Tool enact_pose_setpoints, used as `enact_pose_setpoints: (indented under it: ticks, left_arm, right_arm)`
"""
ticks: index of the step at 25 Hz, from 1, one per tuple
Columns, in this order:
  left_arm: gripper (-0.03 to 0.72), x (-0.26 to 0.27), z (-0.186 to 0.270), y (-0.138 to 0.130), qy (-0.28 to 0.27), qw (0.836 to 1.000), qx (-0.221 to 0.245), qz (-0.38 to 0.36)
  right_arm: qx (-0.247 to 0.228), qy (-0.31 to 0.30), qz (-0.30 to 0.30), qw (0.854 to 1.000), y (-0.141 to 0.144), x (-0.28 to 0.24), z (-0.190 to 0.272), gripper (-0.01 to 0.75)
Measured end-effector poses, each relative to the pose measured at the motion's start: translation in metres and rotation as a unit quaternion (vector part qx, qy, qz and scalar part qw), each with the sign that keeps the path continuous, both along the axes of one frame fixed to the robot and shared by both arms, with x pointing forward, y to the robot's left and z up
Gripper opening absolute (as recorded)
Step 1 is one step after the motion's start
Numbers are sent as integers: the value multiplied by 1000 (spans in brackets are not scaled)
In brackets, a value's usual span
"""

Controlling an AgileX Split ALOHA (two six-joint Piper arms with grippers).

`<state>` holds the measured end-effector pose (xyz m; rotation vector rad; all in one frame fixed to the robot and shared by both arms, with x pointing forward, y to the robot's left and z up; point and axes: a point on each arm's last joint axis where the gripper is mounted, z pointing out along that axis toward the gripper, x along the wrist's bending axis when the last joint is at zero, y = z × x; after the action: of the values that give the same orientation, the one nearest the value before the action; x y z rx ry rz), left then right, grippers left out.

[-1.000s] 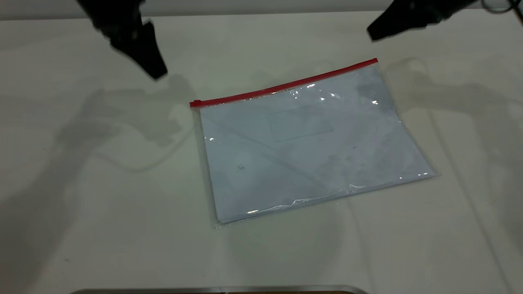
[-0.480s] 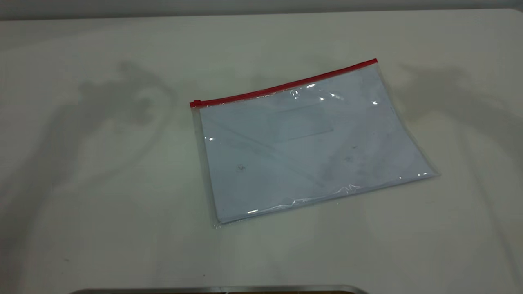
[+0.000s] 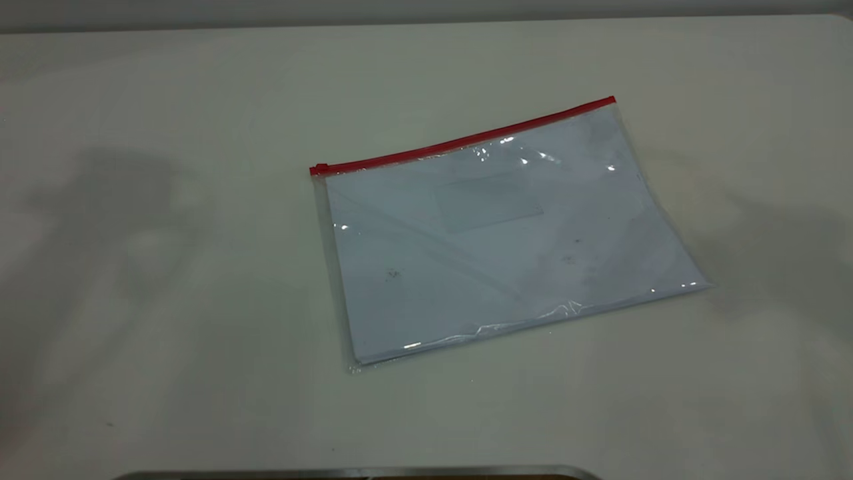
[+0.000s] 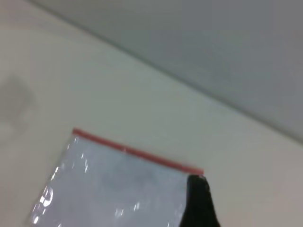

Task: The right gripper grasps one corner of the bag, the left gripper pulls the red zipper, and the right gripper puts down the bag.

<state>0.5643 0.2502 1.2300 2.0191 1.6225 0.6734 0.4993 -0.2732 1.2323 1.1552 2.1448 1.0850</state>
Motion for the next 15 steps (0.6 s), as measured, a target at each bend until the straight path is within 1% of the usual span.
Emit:
enact_pose_setpoints:
  ticks: [5,9,15]
  left_arm:
    - [586,-38,23,7,-32,999,-21,24]
    - [586,-82,29,15,-44,998,-25,25]
    - [586,-148,7,26,-31,999,-23,25]
  right_arm:
    - [27,36,-28,999,1,-25,6,582]
    - [32,67,-26,997,3,-53,-3,582]
    - [61,75,-25,995,10,-103,-35,582]
